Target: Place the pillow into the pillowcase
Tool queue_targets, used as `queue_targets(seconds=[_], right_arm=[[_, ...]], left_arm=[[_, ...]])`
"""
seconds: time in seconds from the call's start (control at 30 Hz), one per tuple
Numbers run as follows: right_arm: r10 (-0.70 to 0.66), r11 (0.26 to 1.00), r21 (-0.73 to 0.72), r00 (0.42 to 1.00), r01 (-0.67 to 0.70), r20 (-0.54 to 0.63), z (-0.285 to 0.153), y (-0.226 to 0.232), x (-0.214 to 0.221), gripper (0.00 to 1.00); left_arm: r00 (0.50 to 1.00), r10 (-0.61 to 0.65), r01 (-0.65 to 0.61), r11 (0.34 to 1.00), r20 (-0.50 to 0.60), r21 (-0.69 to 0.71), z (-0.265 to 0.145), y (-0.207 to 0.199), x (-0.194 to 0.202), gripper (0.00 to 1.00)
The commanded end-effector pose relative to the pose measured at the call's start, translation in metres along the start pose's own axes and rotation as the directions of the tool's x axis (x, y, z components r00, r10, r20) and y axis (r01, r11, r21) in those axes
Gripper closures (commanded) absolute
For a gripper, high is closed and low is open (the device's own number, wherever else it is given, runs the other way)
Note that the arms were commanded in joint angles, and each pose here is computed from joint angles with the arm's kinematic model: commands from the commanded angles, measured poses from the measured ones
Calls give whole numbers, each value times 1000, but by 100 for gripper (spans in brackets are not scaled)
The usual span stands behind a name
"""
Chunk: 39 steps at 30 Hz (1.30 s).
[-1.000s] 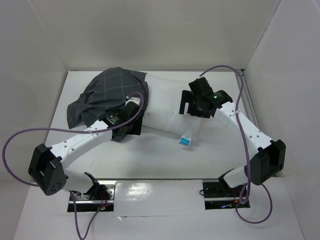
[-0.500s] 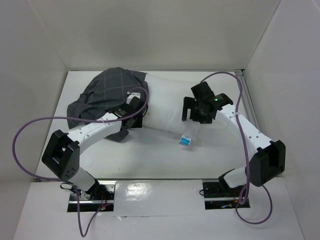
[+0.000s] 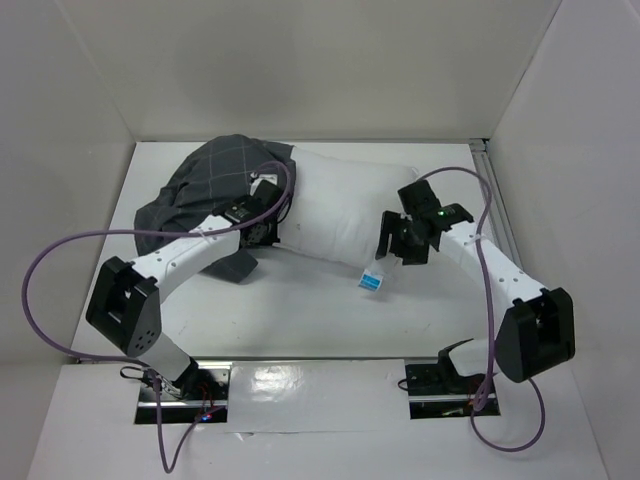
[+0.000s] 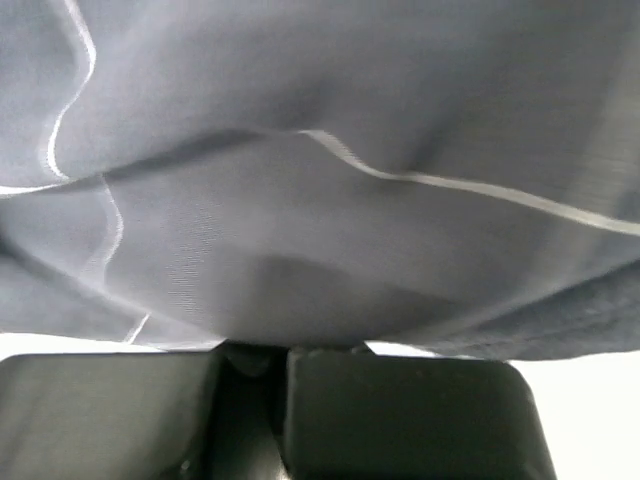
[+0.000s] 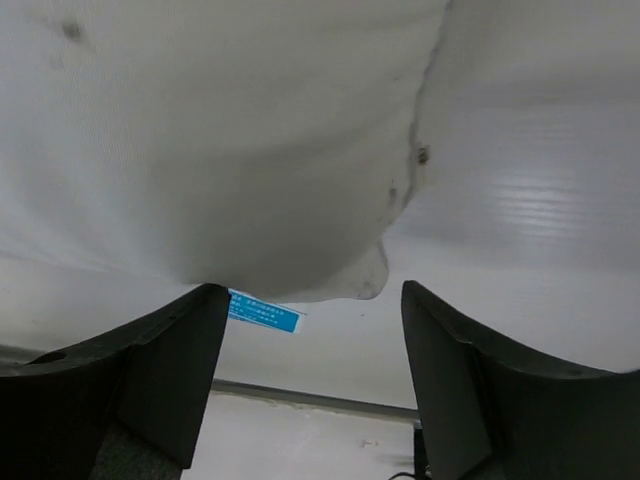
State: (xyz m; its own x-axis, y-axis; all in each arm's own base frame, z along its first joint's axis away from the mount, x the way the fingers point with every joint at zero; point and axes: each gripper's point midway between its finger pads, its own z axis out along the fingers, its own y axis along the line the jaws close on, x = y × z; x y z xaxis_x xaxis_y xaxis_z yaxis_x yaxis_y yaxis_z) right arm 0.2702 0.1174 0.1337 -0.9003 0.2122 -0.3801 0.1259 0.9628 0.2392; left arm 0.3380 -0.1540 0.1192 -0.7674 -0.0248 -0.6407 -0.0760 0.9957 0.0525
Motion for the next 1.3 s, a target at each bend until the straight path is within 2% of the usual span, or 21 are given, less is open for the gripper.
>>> queue_targets(seconds=[0.0,0.03,0.07,0.1,0.13,0.17,0.2,0.27,0.3,0.33,0.4,0.43,0.5,0.67,0.8,0.9,0.97,1.0,1.13,1.2,1.27], right_arm=[[-24,983,-180,996,40,88,7,43,-5,26],[-32,970,-239,999,41,39,19,59,8,35],[-29,955,-292,997,48,70,25,76,-2,58],[-23,954,-297,999,33,35,39,82,-2,72],[-30,938,-344,998,48,58,33,104,-12,86],[-31,917,-392,991,79,127,26,121,-29,96],[-20,890,-443,980,107,198,13,138,-43,100],[11,878,-459,954,133,298,-9,144,-65,100],[30,872,-467,937,145,348,-27,146,-75,100],[48,879,-450,910,157,412,-43,144,-95,100],[42,895,-415,898,161,438,-54,138,-104,100],[44,901,-398,879,170,474,-68,131,-113,100],[56,917,-367,859,158,509,-83,121,-120,100],[99,908,-382,799,171,593,-140,103,-121,100],[64,912,-368,824,182,564,-156,90,-96,100],[47,916,-349,811,198,583,-174,73,-76,100],[42,926,-331,818,184,574,-182,60,-61,100],[54,919,-344,799,195,598,-201,57,-57,100],[67,916,-353,796,190,602,-238,48,-42,100],[75,917,-358,802,178,593,-246,47,-41,100],[111,913,-380,809,146,577,-253,51,-44,100]], left_arm=[[1000,-15,13,958,3,286,-38,-54,-23,100],[999,-24,10,929,35,370,-56,-75,-40,100],[1000,-13,4,906,18,424,-61,-96,-41,100],[999,-3,-25,833,51,553,-96,-134,-62,100],[999,7,-30,803,41,596,-110,-152,-67,100],[999,28,-45,769,37,638,-123,-169,-71,100],[997,66,-77,712,43,697,-147,-195,-81,100],[994,86,-107,660,67,743,-169,-208,-92,100],[993,63,-119,617,101,778,-193,-211,-108,100],[992,40,-116,608,116,786,-198,-207,-120,100],[992,18,-114,559,125,821,-212,-202,-136,100],[988,-35,-106,549,149,829,-223,-189,-158,100],[983,-65,-109,535,169,838,-233,-179,-173,100],[986,-99,-44,631,137,774,-208,-142,-178,100],[999,-23,-1,734,27,679,-184,-118,-146,100],[1000,16,-15,748,5,664,-197,-105,-119,100],[999,39,-50,713,31,700,-228,-98,-103,100],[998,46,-61,702,40,710,-240,-95,-97,100],[994,23,-100,550,105,829,-317,-93,-94,100],[993,-3,-104,499,122,860,-341,-93,-102,100],[993,8,-108,469,118,876,-343,-104,-109,100]])
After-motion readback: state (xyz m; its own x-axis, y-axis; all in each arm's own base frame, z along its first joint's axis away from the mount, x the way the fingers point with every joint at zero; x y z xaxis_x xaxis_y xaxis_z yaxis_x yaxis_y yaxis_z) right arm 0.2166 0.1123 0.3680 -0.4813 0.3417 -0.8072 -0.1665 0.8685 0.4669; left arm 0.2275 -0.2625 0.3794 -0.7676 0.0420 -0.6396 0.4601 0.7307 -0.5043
